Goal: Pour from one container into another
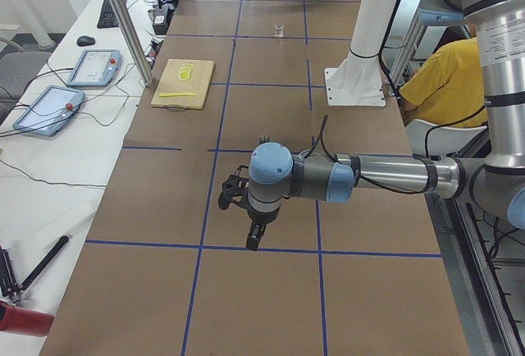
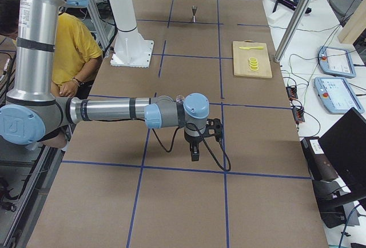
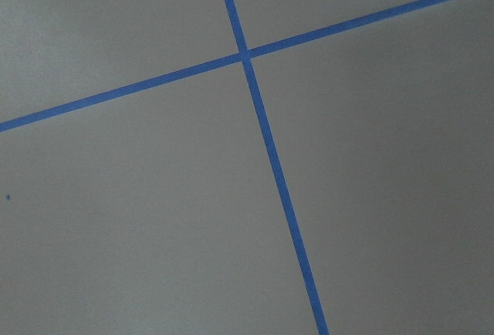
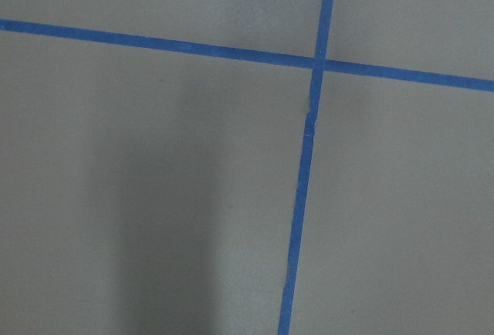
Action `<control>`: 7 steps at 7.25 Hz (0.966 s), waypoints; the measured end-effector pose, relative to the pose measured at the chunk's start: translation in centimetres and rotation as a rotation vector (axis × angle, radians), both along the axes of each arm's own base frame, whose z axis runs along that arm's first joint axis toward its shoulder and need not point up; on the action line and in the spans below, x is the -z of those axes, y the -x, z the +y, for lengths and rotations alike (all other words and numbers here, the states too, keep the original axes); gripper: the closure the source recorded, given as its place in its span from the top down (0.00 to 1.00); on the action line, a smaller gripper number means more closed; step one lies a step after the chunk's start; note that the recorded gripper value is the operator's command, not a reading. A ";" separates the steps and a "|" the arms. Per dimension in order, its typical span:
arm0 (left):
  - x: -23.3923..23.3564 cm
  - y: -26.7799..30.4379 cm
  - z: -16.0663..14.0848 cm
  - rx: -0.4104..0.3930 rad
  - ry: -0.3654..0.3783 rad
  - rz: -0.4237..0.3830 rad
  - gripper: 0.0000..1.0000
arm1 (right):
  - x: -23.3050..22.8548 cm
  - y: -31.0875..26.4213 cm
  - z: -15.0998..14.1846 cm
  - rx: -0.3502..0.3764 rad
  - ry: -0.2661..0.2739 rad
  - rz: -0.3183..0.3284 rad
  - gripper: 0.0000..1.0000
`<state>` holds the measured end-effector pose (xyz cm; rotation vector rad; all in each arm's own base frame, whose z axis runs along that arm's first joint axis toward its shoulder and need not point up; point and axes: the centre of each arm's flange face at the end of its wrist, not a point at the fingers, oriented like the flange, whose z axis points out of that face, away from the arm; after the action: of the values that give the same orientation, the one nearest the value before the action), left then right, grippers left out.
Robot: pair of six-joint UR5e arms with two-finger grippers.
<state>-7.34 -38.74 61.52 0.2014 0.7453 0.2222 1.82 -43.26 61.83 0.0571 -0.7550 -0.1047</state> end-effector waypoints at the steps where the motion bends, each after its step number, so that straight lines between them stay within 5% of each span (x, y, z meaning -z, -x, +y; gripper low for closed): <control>1: 0.0 0.0 0.0 -0.002 -0.001 0.001 1.00 | -0.1 0.0 0.1 -0.001 0.002 -0.001 1.00; 5: 0.1 -0.3 -0.2 -0.013 -0.013 0.023 1.00 | -0.5 0.0 0.4 -0.003 0.011 -0.018 1.00; 7: 0.7 -0.9 -0.5 -0.011 -0.081 0.097 1.00 | -0.1 0.1 0.5 -0.001 -0.006 -0.027 1.00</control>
<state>-6.47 -39.29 60.83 0.2861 0.8348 0.2549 1.76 -42.73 61.92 0.0642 -0.7815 -0.1058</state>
